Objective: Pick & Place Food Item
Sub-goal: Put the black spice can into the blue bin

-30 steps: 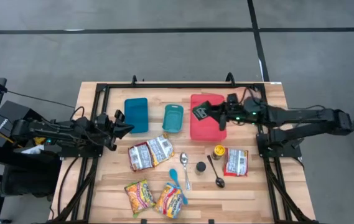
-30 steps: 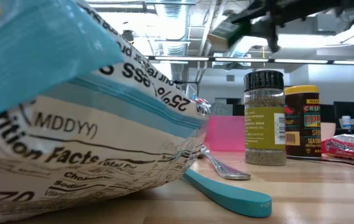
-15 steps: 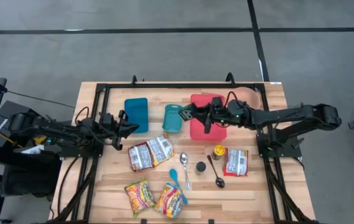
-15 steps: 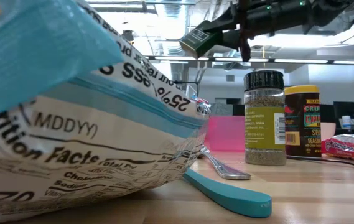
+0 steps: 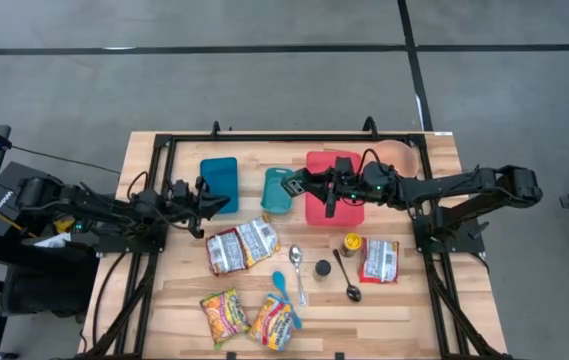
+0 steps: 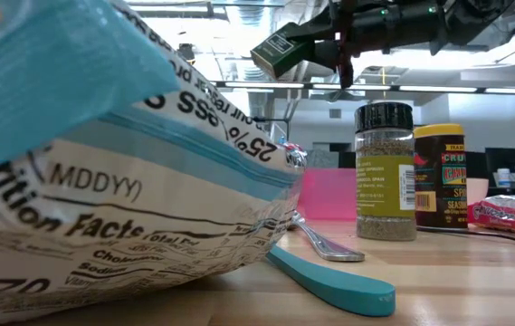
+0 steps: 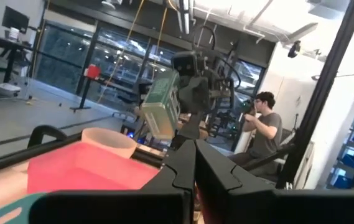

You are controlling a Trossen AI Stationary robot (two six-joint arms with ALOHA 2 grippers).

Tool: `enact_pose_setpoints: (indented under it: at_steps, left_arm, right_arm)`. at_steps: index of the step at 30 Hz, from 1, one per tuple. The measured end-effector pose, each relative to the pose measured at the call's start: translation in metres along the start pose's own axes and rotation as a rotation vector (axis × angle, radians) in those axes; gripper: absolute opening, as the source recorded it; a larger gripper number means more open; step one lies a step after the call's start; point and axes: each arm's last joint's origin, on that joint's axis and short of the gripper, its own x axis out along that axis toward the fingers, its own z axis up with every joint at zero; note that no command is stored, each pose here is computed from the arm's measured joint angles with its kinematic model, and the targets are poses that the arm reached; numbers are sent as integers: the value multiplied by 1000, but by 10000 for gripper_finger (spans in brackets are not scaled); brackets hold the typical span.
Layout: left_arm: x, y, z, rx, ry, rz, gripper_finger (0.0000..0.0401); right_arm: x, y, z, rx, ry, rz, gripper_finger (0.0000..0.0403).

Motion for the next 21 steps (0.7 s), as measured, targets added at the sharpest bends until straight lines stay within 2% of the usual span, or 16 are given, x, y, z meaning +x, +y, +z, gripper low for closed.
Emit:
enact_pose_setpoints:
  at_steps: [5, 9, 15, 21]
  left_arm:
    - [19, 0, 6, 10, 40, -14, 1]
    - [32, 2, 11, -12, 69, -33, 19]
    - [39, 14, 11, -92, 77, 21, 88]
    - [41, 25, 12, -219, 122, -80, 161]
  right_arm:
    - [0, 2, 0, -4, -2, 11, 121]
    - [-1, 6, -2, -14, 4, 22, 133]
    - [-1, 12, -4, -27, 6, 47, 120]
    - [-2, 16, -1, -25, -25, 84, 130]
